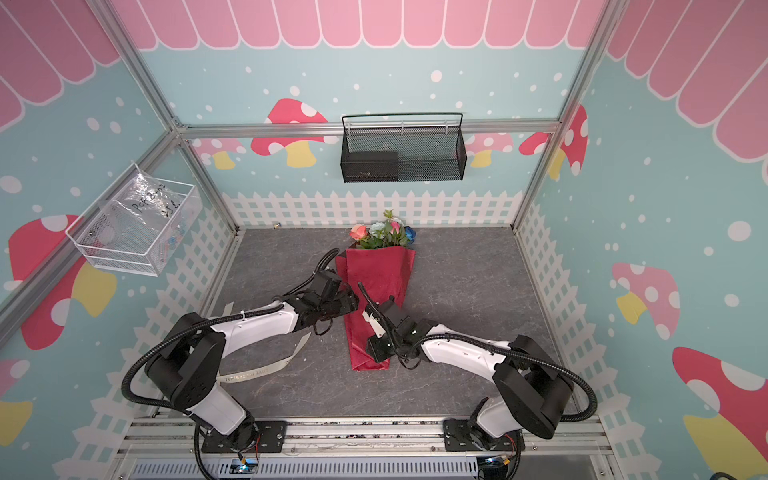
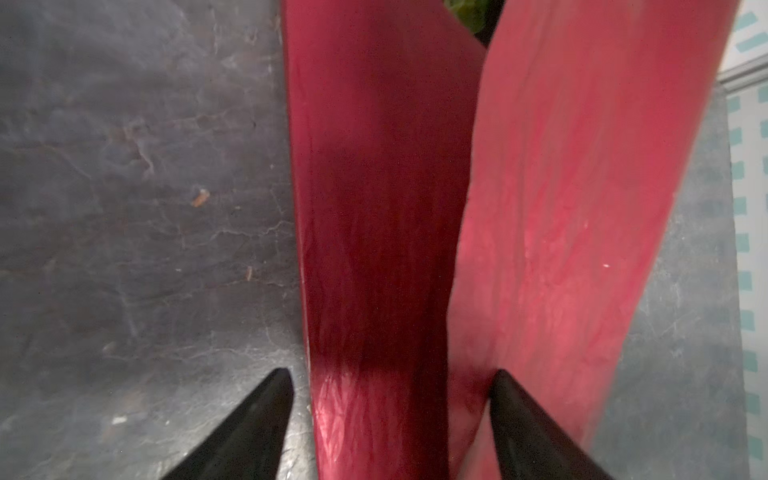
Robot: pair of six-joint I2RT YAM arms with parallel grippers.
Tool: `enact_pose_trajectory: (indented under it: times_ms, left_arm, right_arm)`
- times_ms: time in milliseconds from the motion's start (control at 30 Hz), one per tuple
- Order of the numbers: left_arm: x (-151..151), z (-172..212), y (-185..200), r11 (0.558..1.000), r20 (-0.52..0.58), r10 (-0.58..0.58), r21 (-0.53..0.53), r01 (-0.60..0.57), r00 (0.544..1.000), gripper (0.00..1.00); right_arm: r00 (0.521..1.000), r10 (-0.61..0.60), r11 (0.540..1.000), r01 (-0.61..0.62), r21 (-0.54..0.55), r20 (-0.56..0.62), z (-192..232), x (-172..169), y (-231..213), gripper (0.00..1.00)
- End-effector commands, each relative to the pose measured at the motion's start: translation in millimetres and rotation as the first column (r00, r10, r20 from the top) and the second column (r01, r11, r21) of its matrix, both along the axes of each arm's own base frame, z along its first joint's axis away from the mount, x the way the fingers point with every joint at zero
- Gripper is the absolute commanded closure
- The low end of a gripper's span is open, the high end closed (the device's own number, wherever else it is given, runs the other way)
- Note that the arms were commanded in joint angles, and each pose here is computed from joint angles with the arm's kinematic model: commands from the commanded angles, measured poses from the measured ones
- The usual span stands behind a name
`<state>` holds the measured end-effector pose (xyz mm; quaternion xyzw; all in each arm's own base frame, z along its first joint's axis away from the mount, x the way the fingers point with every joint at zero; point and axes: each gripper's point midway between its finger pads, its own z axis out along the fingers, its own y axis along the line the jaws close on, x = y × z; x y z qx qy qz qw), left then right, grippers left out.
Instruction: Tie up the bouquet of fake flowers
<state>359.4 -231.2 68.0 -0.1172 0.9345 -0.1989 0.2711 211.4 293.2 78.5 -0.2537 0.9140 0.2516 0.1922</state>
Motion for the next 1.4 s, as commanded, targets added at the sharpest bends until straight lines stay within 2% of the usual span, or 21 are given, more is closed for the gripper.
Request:
enact_pose_trajectory:
  times_ms: [0, 67, 300, 467, 600, 633, 833, 933, 1167, 1367]
  left_arm:
    - [0.8, -5.0, -5.6, 1.0, -0.02, -0.003, 0.007, 0.003, 1.0, 0.42]
    - [0.3, -2.3, -10.4, 1.0, -0.014, -0.014, -0.001, 0.014, 1.0, 0.49]
    - [-3.7, 2.0, -19.8, 0.998, -0.019, -0.025, -0.052, 0.024, 1.0, 0.51]
    - [-5.5, 7.8, -23.9, 0.996, -0.008, -0.026, -0.091, 0.025, 1.0, 0.53]
    - [-4.6, 2.6, -24.3, 0.996, -0.019, -0.021, -0.086, 0.02, 1.0, 0.54]
    - [-5.4, 0.5, -24.8, 0.996, -0.027, -0.022, -0.087, 0.02, 0.999, 0.56]
    - [-10.4, -9.6, -23.7, 0.996, -0.054, -0.018, -0.092, 0.013, 0.998, 0.85]
    - [-13.3, -14.7, -18.0, 0.997, -0.06, -0.002, -0.075, -0.002, 0.998, 0.99]
    - [-16.6, -33.4, -14.3, 0.999, -0.093, -0.001, -0.04, -0.003, 0.996, 1.0]
    - [-19.0, -47.8, -10.8, 1.0, -0.115, -0.006, -0.006, 0.005, 0.993, 1.0]
  right_arm:
    - [0.999, -0.035, 0.998, 0.036, -0.045, 0.022, -1.2, 11.7, -9.6, 0.68]
    - [0.998, -0.051, 0.998, 0.052, -0.045, 0.024, -0.8, 16.4, -11.7, 0.68]
    - [0.993, -0.102, 0.993, 0.105, -0.047, 0.058, 5.5, 35.0, -19.5, 0.68]
    - [0.978, -0.196, 0.979, 0.2, -0.05, 0.075, 6.7, 56.3, -39.3, 0.68]
    - [0.953, -0.284, 0.959, 0.285, 0.01, 0.107, 18.7, 85.5, -55.2, 0.68]
    - [0.947, -0.3, 0.954, 0.299, 0.03, 0.113, 22.1, 92.1, -57.6, 0.68]
    - [0.923, -0.353, 0.934, 0.34, 0.108, 0.151, 43.5, 127.0, -63.1, 0.71]
    - [0.927, -0.349, 0.933, 0.33, 0.148, 0.138, 48.6, 138.3, -59.4, 0.73]
    - [0.967, -0.255, 0.928, 0.238, 0.288, 0.022, 39.0, 135.7, -24.5, 0.75]
    - [0.97, -0.239, 0.932, 0.239, 0.273, -0.035, 9.9, 145.6, -18.1, 0.76]
